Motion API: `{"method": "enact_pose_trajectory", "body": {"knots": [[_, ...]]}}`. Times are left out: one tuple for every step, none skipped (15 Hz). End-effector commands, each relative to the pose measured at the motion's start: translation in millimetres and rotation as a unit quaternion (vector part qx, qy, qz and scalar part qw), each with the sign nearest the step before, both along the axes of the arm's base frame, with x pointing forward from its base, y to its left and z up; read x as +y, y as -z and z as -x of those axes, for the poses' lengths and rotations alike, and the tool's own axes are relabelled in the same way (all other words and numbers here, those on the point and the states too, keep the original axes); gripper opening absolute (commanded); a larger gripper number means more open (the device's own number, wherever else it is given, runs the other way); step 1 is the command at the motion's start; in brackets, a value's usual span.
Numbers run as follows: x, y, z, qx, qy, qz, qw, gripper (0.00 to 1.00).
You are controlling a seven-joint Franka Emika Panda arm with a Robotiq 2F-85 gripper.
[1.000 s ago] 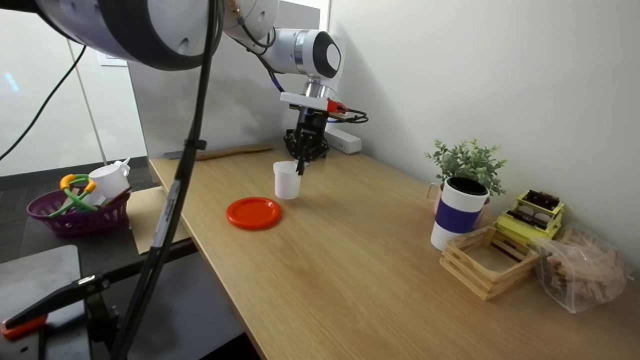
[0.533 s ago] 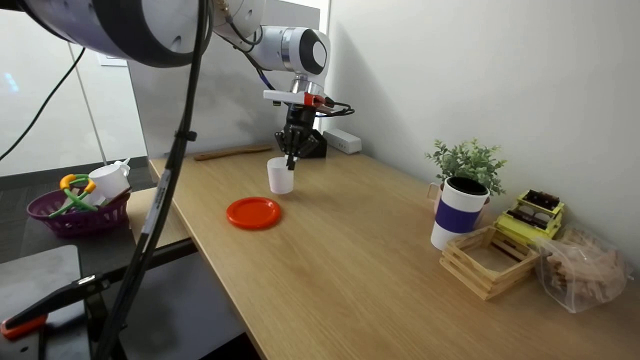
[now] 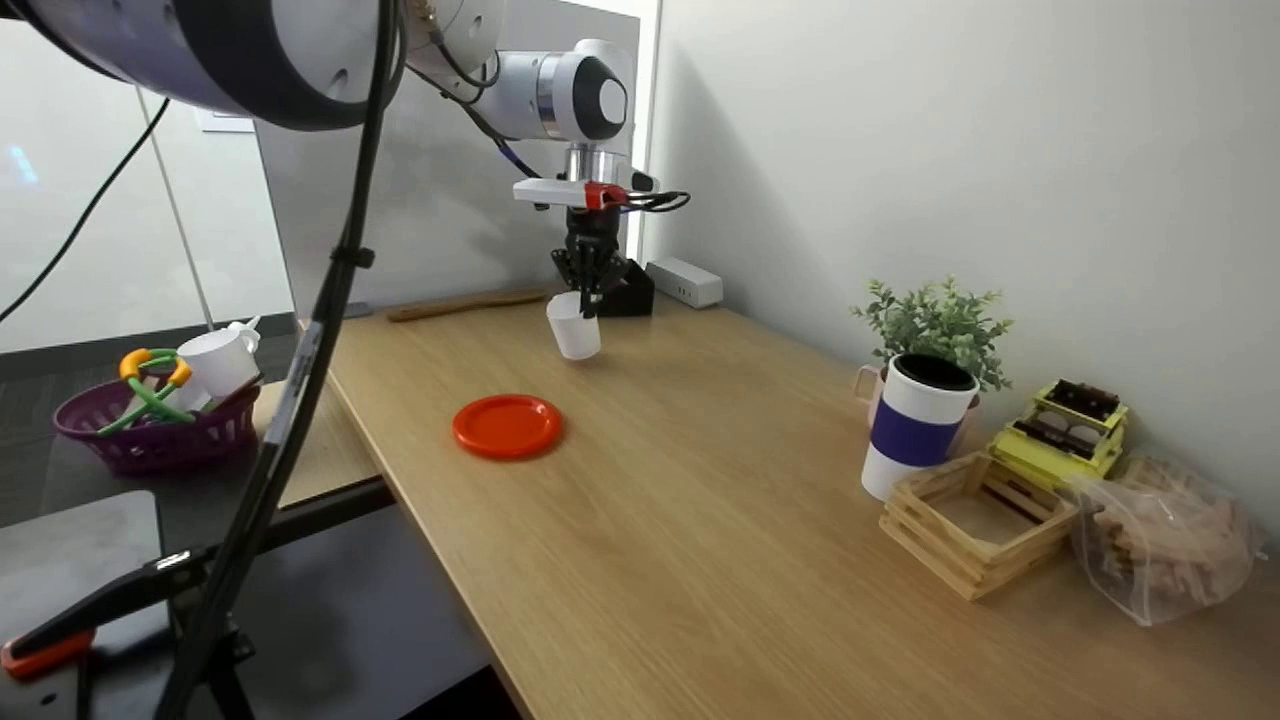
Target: Put the white mug on top of the orange plate
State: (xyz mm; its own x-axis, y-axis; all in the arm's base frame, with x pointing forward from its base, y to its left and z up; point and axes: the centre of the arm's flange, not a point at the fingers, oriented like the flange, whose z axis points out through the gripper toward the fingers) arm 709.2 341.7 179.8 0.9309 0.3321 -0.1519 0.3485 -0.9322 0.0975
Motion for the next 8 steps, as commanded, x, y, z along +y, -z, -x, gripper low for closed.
{"method": "enact_pose_trajectory", "body": {"knots": [[-16.8,-10.0,67.9,-0.072,-0.015,-0.010,0.9972,0.00],[-11.5,-10.5,65.7,-0.081,-0.015,-0.016,0.9964,0.00],[-8.0,-10.2,64.1,-0.082,-0.010,-0.022,0.9964,0.00],[24.6,-3.6,-5.1,-0.068,-0.014,-0.024,0.9973,0.01],[27.3,-2.1,-4.7,-0.073,-0.013,-0.026,0.9969,0.01],[28.2,-1.1,-4.3,-0.074,-0.013,-0.027,0.9968,0.01],[28.2,-0.8,-4.2,-0.074,-0.013,-0.027,0.9968,0.01],[28.2,-0.9,-4.3,-0.074,-0.013,-0.027,0.9968,0.01]]}}
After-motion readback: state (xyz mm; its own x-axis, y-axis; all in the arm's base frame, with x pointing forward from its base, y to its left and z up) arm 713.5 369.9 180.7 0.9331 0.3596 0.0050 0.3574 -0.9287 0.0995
